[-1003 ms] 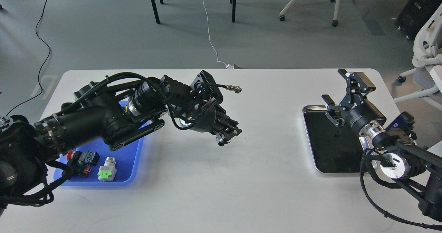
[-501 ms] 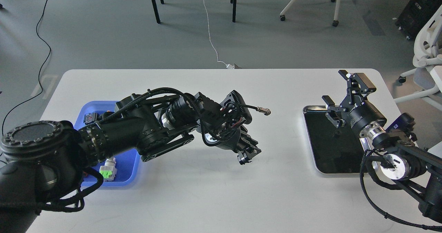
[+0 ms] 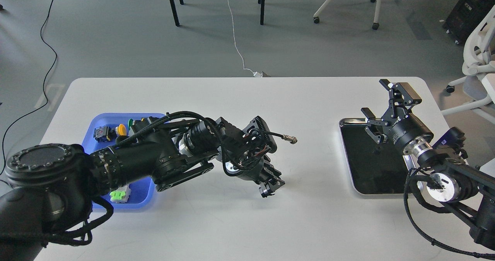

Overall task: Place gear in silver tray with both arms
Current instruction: 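Open the left gripper to set the gear on the table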

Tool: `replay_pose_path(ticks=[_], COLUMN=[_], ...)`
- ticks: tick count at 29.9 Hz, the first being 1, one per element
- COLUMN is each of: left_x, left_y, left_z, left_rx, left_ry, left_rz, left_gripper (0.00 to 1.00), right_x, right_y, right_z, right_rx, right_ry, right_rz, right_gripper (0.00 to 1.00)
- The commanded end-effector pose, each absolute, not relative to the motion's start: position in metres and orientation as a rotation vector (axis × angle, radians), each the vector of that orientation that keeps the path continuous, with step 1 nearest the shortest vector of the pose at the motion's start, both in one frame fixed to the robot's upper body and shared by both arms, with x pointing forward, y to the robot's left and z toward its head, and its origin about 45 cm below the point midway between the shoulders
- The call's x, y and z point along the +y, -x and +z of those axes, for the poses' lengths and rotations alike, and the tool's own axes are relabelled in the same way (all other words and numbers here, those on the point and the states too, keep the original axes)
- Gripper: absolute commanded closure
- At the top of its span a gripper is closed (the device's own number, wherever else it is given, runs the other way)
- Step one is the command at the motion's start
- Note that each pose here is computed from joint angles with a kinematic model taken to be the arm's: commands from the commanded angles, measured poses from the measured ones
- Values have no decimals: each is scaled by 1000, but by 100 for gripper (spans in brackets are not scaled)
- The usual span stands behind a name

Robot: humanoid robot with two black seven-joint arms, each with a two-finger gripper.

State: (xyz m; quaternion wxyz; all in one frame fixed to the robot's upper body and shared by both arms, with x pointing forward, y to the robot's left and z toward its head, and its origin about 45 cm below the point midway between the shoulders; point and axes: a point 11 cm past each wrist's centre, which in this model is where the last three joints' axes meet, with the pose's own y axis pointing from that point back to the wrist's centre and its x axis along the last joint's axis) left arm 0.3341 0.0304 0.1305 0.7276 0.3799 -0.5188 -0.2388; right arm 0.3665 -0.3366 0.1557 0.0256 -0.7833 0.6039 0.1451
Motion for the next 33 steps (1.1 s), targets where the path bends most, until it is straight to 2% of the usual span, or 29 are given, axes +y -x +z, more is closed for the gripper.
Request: replay_pose_path(ticks=[1, 3, 8, 14, 20, 28, 33], left_x=[30, 29, 24, 4, 58, 170, 229], left_y=[-335, -336, -343, -357, -392, -385, -385], left_z=[132, 134, 147, 199, 225, 213, 203], left_rx=[-1145, -1147, -1159, -1010, -773, -195, -45], left_ry=[-834, -832, -815, -610, -430, -91, 31], left_rz=[-522, -514, -488, -269, 95, 583, 825], left_gripper=[37, 17, 12, 6, 3, 2, 2], right_x=[-337, -336, -335, -334, -333, -322, -298], right_y=[-366, -367, -366, -367, -367, -367, -364], right_z=[156, 156, 155, 158, 160, 164, 163], right_rx=[1866, 1865, 1860, 1851, 1840, 1776, 1616], right_ry=[2422, 2424, 2431, 2445, 2466, 2596, 2913], right_rz=[448, 447, 450, 437, 421, 308, 78], right_gripper=[3, 3, 3, 3, 3, 3, 3])
